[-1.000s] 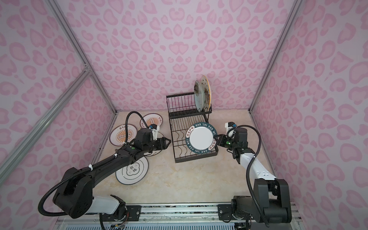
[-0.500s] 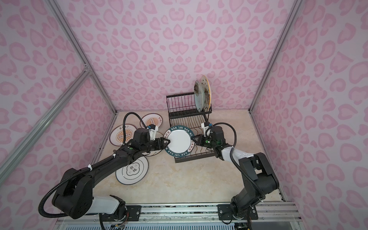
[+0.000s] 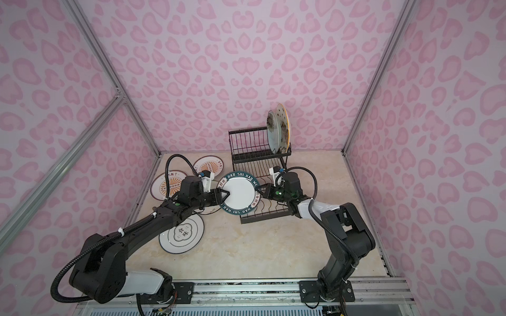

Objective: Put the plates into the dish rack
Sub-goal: 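Lift the green-rimmed plate upright toward the rack with the right gripper, then carry the green-rimmed plate over the rack toward the far slots with the right gripper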

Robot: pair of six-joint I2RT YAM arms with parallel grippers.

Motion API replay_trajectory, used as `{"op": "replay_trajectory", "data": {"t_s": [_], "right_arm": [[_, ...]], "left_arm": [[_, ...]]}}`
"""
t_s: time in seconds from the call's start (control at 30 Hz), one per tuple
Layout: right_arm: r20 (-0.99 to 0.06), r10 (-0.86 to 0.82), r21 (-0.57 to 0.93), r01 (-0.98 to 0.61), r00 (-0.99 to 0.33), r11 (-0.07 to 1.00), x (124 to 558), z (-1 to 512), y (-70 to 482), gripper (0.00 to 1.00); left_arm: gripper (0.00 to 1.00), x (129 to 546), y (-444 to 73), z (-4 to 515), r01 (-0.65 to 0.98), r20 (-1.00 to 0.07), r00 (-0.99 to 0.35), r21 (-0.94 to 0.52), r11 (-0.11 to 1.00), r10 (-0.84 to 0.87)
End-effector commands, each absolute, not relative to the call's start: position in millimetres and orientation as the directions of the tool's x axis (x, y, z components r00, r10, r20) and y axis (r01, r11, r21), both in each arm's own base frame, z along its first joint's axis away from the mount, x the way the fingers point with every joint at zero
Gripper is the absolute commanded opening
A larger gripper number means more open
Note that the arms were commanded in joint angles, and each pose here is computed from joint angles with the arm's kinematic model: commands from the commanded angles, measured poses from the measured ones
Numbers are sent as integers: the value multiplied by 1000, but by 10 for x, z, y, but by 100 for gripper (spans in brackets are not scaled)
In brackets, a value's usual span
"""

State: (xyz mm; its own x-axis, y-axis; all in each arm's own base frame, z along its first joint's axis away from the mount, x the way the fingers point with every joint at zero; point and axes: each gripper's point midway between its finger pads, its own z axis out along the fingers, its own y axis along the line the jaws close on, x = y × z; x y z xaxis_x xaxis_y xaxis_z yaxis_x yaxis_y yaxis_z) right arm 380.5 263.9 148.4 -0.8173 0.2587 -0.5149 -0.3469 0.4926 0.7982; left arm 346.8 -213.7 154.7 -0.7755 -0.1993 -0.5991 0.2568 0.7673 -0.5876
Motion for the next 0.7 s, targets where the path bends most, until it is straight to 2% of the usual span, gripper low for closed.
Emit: {"op": "replay_trajectory", "data": {"t_s": [0.0,0.07,0.13,0.23,0.47,0.67], "right_arm": [[-546,265,792,-387,-794,473,3842,1591,2700,0],[-545,266,791,-383,-795,476,3846,1580,2699,0],[-544,266,792,-382,-796,477,3843,1575,2703,0],[-544,264,791,-383,-796,477,3843,1589,2710,0],[-547,261,792,-390,-795,471,3811,1639,2747,0],[-538,280,805,-387,-795,450,3798,1692,2757,19]], "left_arm": [[43,3462,-2209,1663,295,-610,-767,-614,732,-202],[37,3471,-2208,1673,295,-611,-764,-617,730,-207],[26,3472,-2204,1670,293,-610,-764,-616,731,-208],[16,3472,-2199,1667,290,-607,-766,-618,731,-209],[6,3473,-2188,1681,288,-605,-766,-626,725,-219],[3,3494,-2158,1846,306,-617,-742,-658,688,-261]]}}
